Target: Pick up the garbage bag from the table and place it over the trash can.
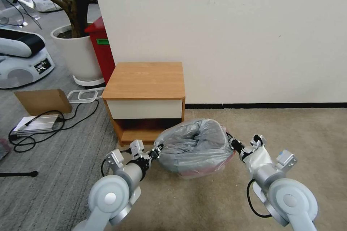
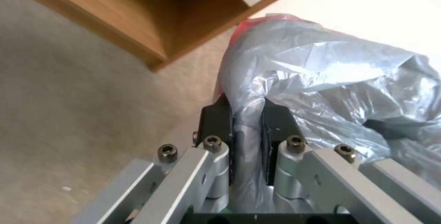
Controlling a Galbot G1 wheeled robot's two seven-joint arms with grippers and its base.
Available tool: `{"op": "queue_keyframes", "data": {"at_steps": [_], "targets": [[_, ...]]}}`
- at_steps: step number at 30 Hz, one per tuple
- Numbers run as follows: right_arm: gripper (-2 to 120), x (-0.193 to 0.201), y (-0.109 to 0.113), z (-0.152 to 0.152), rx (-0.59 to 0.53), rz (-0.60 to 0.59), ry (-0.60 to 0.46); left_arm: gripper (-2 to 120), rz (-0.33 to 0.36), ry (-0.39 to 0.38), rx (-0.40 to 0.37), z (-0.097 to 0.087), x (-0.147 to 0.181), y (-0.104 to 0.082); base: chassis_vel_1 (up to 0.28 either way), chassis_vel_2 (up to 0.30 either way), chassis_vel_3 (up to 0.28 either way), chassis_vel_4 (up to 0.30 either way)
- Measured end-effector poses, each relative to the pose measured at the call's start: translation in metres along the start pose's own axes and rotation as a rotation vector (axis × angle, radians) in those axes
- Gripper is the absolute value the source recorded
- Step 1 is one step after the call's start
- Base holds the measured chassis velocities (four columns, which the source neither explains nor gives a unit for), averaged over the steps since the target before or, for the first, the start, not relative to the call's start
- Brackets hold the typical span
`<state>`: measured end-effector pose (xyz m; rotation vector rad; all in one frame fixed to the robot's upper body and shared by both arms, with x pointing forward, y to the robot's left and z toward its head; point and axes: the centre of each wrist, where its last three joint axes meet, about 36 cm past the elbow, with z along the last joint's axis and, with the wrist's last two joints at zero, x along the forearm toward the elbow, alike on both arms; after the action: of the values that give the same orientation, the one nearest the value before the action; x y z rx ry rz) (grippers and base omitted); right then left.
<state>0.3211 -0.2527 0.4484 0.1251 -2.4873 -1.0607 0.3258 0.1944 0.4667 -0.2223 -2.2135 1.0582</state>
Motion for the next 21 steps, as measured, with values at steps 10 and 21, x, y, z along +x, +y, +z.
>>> {"op": "queue_keyframes", "data": {"at_steps": [10, 21], "targets": [[0, -0.024, -0.028, 0.009, 0.069, 0.009, -0.02, 9, 0.043, 0.023, 0.061, -0.012, 0.012, 0.002, 0.0, 0.0, 0.0, 0.0], [0, -0.03, -0.045, 0.015, 0.128, 0.033, -0.037, 9, 0.072, 0.025, 0.075, -0.017, 0.016, 0.002, 0.0, 0.0, 0.0, 0.0]]}}
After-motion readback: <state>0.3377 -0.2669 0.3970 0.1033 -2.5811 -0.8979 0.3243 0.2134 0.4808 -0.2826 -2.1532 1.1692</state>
